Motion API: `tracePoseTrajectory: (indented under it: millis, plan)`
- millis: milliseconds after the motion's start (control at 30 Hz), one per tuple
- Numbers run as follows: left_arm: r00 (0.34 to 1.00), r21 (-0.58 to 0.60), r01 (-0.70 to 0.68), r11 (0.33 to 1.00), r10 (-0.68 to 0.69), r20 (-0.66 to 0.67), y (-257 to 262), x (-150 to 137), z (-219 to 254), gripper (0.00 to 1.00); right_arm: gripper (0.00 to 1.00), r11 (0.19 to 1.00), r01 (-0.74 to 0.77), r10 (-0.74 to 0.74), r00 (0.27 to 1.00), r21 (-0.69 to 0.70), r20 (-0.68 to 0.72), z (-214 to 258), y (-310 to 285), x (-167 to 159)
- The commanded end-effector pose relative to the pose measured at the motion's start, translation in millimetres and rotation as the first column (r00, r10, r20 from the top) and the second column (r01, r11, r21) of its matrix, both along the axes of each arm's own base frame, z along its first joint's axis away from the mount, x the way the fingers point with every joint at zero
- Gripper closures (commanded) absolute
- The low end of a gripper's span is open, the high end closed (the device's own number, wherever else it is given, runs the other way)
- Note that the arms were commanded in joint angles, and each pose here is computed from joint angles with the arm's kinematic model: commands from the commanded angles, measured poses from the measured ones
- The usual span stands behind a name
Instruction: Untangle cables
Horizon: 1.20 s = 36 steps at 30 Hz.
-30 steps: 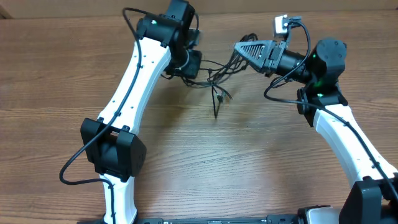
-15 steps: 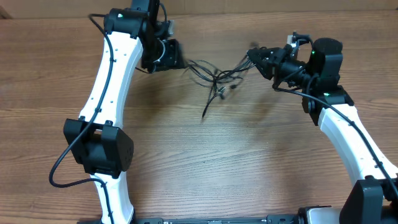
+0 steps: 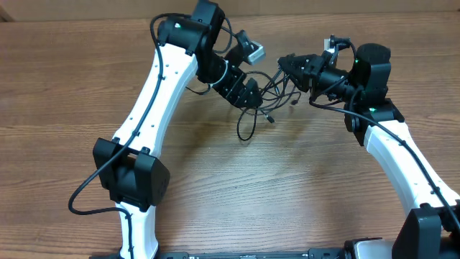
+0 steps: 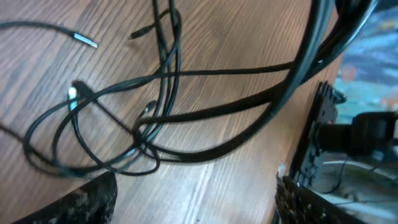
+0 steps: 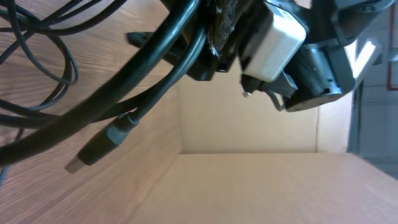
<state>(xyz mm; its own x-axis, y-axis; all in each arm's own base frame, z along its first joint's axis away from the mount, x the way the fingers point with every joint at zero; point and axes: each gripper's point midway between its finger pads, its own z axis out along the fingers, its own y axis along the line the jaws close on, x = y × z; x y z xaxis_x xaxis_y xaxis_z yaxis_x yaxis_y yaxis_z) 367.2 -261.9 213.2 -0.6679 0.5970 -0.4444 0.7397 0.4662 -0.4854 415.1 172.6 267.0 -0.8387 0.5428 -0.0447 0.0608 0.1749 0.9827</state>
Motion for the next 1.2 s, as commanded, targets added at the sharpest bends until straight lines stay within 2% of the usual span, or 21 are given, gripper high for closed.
tracePoseTrajectory:
  millis: [0,200,300,400,533,567,633,967,1033,1067,1133,1167]
  plan:
    - [0.989,-0.017,0.076,0.997,-0.073,0.128,-5,-2,21,0.19,0.96,0.997,-0.03,0.029,0.999,0.069,0.015,28,4,-6]
    - [0.974,-0.045,0.099,0.994,-0.087,0.207,-21,8,27,0.18,0.96,0.991,-0.073,0.072,0.997,0.113,0.01,38,9,-12]
    - [0.964,-0.063,0.109,0.992,-0.09,0.249,-31,13,31,0.2,0.96,0.988,-0.088,0.089,0.996,0.125,-0.003,39,10,-15]
    - [0.958,-0.079,0.107,0.991,-0.081,0.274,-39,17,35,0.36,0.96,0.987,-0.095,0.095,0.995,0.13,0.002,41,11,-16]
    - [0.96,-0.084,0.097,0.992,-0.071,0.269,-41,17,36,0.79,0.96,0.984,-0.105,0.104,0.994,0.141,0.018,46,11,-17]
    - [0.961,-0.085,0.095,0.992,-0.069,0.267,-41,17,36,0.87,0.96,0.984,-0.105,0.103,0.994,0.141,0.023,47,11,-16]
    - [0.965,-0.087,0.081,0.993,-0.057,0.255,-41,17,36,0.95,0.96,0.984,-0.105,0.103,0.994,0.141,0.023,47,11,-16]
    - [0.974,-0.112,0.044,0.993,-0.018,0.227,-33,21,41,0.95,0.96,0.988,-0.091,0.087,0.995,0.121,0.038,44,10,-14]
    - [0.976,-0.139,0.058,0.989,-0.026,0.218,-37,18,44,0.89,0.96,0.988,-0.091,0.087,0.995,0.121,0.038,44,10,-14]
    - [0.976,-0.152,0.065,0.986,-0.031,0.215,-38,17,46,0.8,0.96,0.988,-0.091,0.087,0.995,0.121,0.038,44,10,-14]
    - [0.977,-0.176,0.08,0.981,-0.042,0.209,-42,14,49,0.69,0.96,0.988,-0.089,0.086,0.996,0.127,0.029,44,10,-14]
    - [0.977,-0.182,0.085,0.98,-0.046,0.209,-43,13,50,0.67,0.96,0.988,-0.085,0.083,0.996,0.13,0.025,44,10,-13]
